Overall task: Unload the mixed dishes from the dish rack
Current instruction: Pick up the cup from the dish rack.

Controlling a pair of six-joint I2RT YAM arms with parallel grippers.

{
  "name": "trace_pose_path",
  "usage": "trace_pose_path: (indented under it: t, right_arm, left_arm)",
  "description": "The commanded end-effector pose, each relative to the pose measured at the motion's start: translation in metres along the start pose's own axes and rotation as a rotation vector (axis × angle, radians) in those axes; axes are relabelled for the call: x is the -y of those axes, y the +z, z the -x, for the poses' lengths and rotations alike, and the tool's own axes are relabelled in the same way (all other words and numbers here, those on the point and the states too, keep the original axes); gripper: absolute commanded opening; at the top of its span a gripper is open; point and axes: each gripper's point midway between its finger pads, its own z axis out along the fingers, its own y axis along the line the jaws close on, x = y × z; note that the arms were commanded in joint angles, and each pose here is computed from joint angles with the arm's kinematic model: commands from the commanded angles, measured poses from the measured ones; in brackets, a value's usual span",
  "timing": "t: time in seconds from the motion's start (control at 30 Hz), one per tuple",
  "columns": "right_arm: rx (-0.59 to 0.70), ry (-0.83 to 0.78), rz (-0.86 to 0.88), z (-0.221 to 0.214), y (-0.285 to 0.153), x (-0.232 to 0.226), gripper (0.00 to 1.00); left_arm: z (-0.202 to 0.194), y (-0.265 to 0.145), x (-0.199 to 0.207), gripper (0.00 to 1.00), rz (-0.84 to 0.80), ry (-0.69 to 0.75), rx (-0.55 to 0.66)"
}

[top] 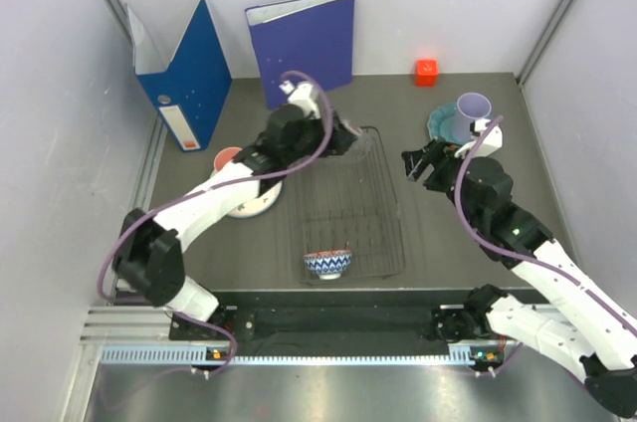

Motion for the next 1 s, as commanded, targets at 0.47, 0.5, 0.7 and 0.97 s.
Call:
trace_pose_path:
  t: [0.47, 0.5, 0.7, 0.97]
  right_arm:
    - [0.058, 0.212, 0.509, 0.029, -0.027, -0.076, 0.74]
    - [0.063, 0.213, 0.526, 0.031, -0.029, -0.079, 0.73]
    - [0.116, 0.217, 0.606, 0.046, -0.036, -0.093, 0.72]
    - [0.044, 0.209, 0.623, 0.034, -0.012, -0.104, 0.7]
  left_arm:
    - [0.068, -0.132, 0.09, 0.0, -1.125, -0.469, 0.119]
    - [0.066, -0.128, 0.088, 0.0, -1.118, -0.489, 0.108]
    - [0.061, -0.119, 0.086, 0.0, -1.07, -0.49, 0.104]
    - [0.054, -0.112, 0.093, 0.0, -1.043, -0.467, 0.082]
